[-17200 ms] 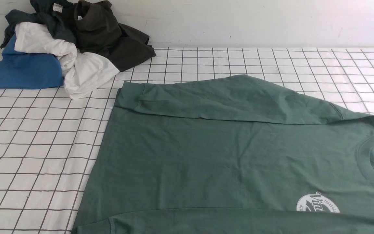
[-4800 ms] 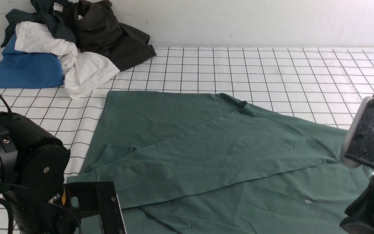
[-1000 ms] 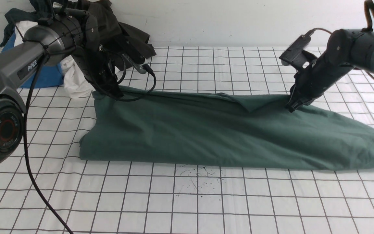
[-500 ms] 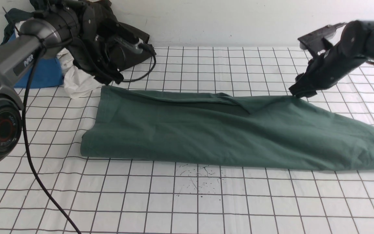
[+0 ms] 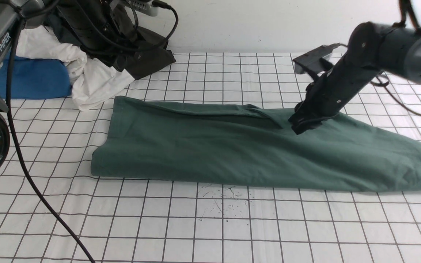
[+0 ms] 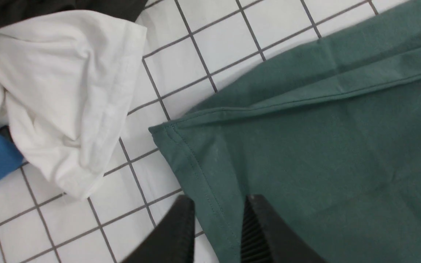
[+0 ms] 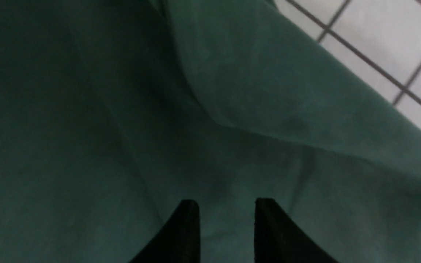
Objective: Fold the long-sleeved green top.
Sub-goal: Use both arms to drag the lower edge of the fabric forward and fold it over the upper edge, then use the right arm to clamp the right edge of the fabric
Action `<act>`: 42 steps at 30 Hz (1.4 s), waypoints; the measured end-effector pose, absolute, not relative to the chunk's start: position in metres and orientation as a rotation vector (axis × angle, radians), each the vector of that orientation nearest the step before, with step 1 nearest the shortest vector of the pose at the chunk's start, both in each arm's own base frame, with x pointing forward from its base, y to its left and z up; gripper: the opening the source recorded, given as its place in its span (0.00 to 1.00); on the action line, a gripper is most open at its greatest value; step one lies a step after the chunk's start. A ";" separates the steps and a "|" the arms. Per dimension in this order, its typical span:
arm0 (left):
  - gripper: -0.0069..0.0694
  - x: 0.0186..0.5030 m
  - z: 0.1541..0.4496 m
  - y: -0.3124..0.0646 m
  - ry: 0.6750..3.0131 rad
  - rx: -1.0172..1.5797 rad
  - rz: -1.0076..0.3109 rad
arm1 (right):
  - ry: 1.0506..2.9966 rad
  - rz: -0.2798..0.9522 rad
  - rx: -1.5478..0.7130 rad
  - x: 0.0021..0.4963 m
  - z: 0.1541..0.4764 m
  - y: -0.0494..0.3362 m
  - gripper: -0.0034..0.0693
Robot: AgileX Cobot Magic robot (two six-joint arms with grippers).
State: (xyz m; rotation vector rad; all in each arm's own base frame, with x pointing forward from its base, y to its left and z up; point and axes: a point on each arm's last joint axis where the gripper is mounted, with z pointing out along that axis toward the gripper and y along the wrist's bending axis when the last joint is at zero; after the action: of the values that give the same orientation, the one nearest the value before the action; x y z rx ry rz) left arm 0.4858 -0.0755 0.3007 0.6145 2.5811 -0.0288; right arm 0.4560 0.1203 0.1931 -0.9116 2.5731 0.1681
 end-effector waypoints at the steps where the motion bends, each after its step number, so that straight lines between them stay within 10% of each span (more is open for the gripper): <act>1: 0.18 0.487 0.297 -0.076 2.587 0.627 -0.030 | 2.552 0.161 -0.907 0.460 0.183 0.127 0.28; 17: 0.08 0.486 0.296 -0.083 2.582 0.629 -0.146 | 2.348 0.145 -0.197 0.509 0.199 0.077 0.18; 29: 0.08 0.479 0.305 -0.107 2.512 0.713 -0.331 | 2.566 -0.002 -0.115 0.416 0.321 -0.035 0.18; 42: 0.08 0.447 0.320 -0.185 2.447 0.943 -0.211 | 2.727 -0.045 0.078 0.343 0.254 -0.077 0.30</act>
State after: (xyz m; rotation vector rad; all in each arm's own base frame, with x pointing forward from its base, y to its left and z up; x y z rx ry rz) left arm 0.4466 -0.1847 0.3201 0.9430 2.4473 -0.2113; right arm 0.3425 -0.0775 0.2539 0.0777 2.7272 -0.0453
